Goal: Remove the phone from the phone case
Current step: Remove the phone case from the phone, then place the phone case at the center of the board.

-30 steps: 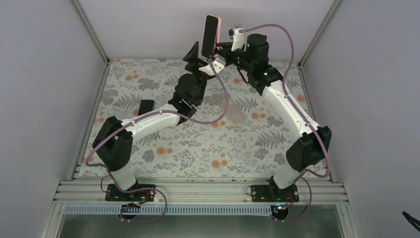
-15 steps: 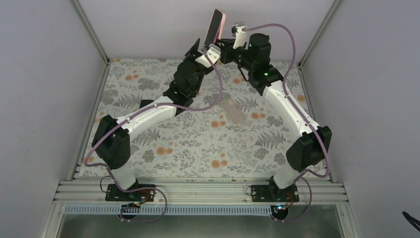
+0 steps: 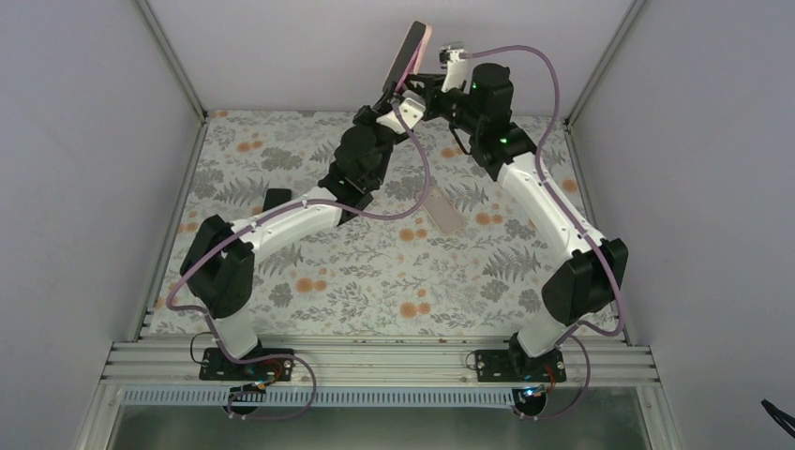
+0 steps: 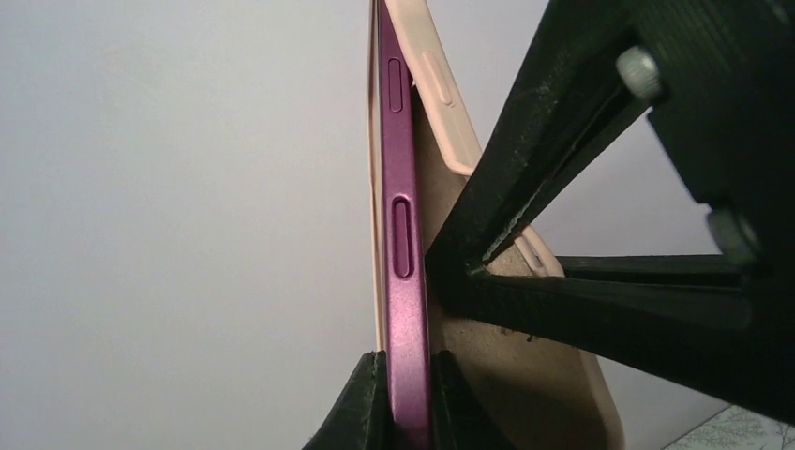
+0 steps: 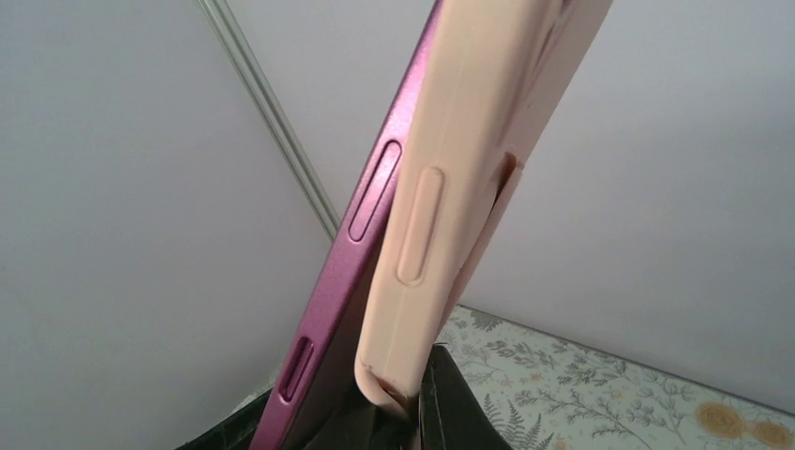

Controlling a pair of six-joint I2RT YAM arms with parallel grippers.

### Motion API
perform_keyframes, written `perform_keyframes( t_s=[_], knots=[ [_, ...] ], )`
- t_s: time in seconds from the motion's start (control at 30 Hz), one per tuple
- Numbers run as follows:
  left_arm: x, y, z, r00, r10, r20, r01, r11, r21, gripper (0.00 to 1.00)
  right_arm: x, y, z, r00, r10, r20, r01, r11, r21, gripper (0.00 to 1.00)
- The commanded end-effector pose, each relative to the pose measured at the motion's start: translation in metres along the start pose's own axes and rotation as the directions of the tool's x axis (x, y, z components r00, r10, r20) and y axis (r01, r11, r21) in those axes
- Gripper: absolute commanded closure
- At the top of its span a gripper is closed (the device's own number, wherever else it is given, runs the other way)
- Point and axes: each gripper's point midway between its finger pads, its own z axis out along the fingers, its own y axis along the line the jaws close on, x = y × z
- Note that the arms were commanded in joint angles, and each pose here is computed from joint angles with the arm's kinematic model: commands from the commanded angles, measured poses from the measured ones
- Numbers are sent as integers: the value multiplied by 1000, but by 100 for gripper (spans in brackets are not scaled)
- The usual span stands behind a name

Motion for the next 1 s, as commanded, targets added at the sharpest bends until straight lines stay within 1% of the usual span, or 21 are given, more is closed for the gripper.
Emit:
perform_keyframes(
  t_s=[0.0,0.07,0.17,0.23,0.33,0.4,0.5,0.57,0.63,0.67,0.7,0.8,0.87,0.93,0.97],
  knots=[
    [-21,12,-14,997,26,73,-23,999,-48,98,16,29,-2,997,-51,-64,46,995,-86,97],
    [-21,14,-19,997,23,69,-21,999,-32,98,12,10,0,995,-83,-59,83,996,11,97],
    [-17,21,-32,998,32,51,-31,999,-24,98,3,-31,-4,990,-128,-65,138,972,191,97],
    [-13,22,-42,997,67,42,-67,998,8,98,11,-58,-2,977,-159,-142,193,942,274,97],
    [5,13,-54,988,152,-28,-149,984,100,98,22,-88,-9,948,-201,-247,277,903,329,97],
    [17,9,-66,975,216,-56,-204,965,167,98,33,-106,-18,927,-207,-312,316,879,357,97],
    [40,-3,-90,945,313,-97,-271,912,308,98,54,-134,-32,890,-185,-416,358,849,388,97],
    [59,-5,-104,916,375,-141,-303,879,368,98,74,-153,-47,862,-148,-484,366,844,393,97],
    [87,-5,-116,866,462,-190,-366,846,389,98,92,-170,-63,845,-100,-526,342,857,386,97],
    [103,-6,-122,832,515,-208,-407,820,402,98,104,-178,-74,835,-74,-545,325,866,380,97],
    [123,-8,-129,780,586,-218,-467,778,420,98,112,-187,-85,828,-47,-558,305,874,378,97],
    [178,-11,-150,632,730,-258,-597,672,439,98,145,-203,-113,794,28,-607,239,904,355,97],
    [207,-16,-164,558,785,-268,-640,613,464,98,170,-210,-129,763,85,-641,180,925,336,97],
    [234,-22,-176,498,822,-276,-664,566,489,98,196,-215,-144,728,134,-672,124,938,323,97],
    [243,-24,-179,480,831,-282,-674,555,487,98,209,-217,-151,711,159,-685,94,944,316,97]
  ],
)
